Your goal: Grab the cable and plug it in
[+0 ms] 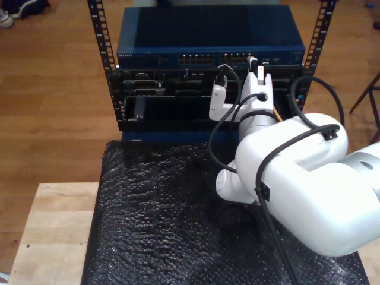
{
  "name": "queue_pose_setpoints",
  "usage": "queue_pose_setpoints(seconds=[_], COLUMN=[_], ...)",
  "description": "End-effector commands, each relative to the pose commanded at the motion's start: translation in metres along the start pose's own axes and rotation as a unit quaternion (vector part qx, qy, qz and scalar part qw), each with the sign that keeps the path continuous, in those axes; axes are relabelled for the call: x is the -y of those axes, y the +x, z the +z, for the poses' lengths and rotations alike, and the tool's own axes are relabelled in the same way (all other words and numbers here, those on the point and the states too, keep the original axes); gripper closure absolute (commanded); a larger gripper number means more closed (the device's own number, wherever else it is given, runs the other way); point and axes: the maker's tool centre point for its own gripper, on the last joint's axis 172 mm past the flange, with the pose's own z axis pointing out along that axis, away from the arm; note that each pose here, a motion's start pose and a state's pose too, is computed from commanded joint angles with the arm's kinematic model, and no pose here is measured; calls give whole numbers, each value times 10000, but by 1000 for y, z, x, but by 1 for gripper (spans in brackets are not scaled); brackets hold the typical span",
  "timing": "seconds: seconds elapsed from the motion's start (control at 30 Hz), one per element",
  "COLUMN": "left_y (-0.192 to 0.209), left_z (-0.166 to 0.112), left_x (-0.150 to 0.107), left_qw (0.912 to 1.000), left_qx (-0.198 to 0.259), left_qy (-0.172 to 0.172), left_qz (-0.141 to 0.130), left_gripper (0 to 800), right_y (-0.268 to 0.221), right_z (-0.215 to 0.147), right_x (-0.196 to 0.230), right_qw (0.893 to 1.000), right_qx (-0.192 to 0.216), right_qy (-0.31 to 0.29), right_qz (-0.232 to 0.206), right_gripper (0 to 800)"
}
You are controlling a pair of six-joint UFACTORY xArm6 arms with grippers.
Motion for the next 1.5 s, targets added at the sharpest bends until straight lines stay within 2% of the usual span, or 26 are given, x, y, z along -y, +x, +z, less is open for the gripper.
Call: queue_pose_setpoints(seconds=[1.5], left_y=[0], left_z=[0], left_x=[0], left_qw=[10000], left_qx=[0], left_qy=[0], left_qz=[8], left_gripper=[0], right_y=[-3], right_z=[4], right_x=[3], right_qw=[10000], right_qx=[41], right_qy=[-24], right_qz=[0], right_gripper=[800])
